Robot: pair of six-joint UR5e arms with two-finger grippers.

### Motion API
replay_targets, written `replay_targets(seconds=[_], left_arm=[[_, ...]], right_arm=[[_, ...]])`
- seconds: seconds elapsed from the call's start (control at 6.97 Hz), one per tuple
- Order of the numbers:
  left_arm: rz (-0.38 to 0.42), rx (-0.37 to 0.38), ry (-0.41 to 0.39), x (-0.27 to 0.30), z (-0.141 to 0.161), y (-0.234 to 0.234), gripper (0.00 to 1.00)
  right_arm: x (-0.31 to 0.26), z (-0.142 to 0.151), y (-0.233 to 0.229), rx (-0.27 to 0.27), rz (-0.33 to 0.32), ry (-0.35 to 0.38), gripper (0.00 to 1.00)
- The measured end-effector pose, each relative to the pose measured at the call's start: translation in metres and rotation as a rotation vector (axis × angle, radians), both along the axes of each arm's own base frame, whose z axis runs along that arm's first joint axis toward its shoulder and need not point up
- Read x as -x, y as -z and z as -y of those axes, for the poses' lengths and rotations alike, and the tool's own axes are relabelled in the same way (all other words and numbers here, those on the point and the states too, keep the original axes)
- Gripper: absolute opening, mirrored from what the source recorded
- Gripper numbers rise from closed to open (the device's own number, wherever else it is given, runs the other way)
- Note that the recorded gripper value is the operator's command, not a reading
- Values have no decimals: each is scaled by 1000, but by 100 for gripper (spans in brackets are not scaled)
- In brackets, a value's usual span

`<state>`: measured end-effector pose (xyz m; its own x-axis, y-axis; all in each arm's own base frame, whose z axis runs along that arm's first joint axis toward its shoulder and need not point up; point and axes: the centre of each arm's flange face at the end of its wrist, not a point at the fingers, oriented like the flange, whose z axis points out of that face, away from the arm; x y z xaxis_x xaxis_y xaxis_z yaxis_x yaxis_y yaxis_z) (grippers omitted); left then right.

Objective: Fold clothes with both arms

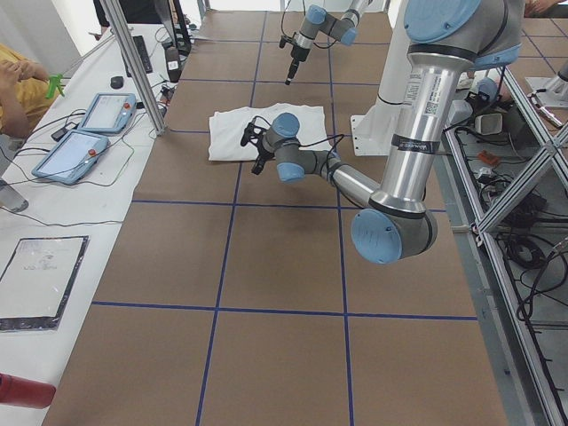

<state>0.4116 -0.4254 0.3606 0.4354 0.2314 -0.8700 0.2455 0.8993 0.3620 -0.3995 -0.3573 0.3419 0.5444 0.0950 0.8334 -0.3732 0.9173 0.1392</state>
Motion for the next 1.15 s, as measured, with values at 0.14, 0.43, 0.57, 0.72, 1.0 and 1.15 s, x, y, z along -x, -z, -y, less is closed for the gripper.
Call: replay_targets(seconds=[0.14,0.43,0.57,0.72,1.0,1.15], left_arm=[[-22,63,-5,-32,-40,8,100],[12,159,-33,-72,-96,40,100],[45,213,-52,-92,-120,61,100],[69,256,-72,-111,-144,76,95],[102,287,-90,-133,-176,81,73],[111,290,-91,-136,-180,79,73]], right_arm=[[-3,-3,-5,7,7,-7,100],[-4,-4,-8,9,9,-16,100],[-3,-5,-8,9,9,-16,100],[-3,-5,-9,10,8,-15,100],[-2,-6,-10,10,6,-14,100],[-1,-6,-9,10,7,-13,100]])
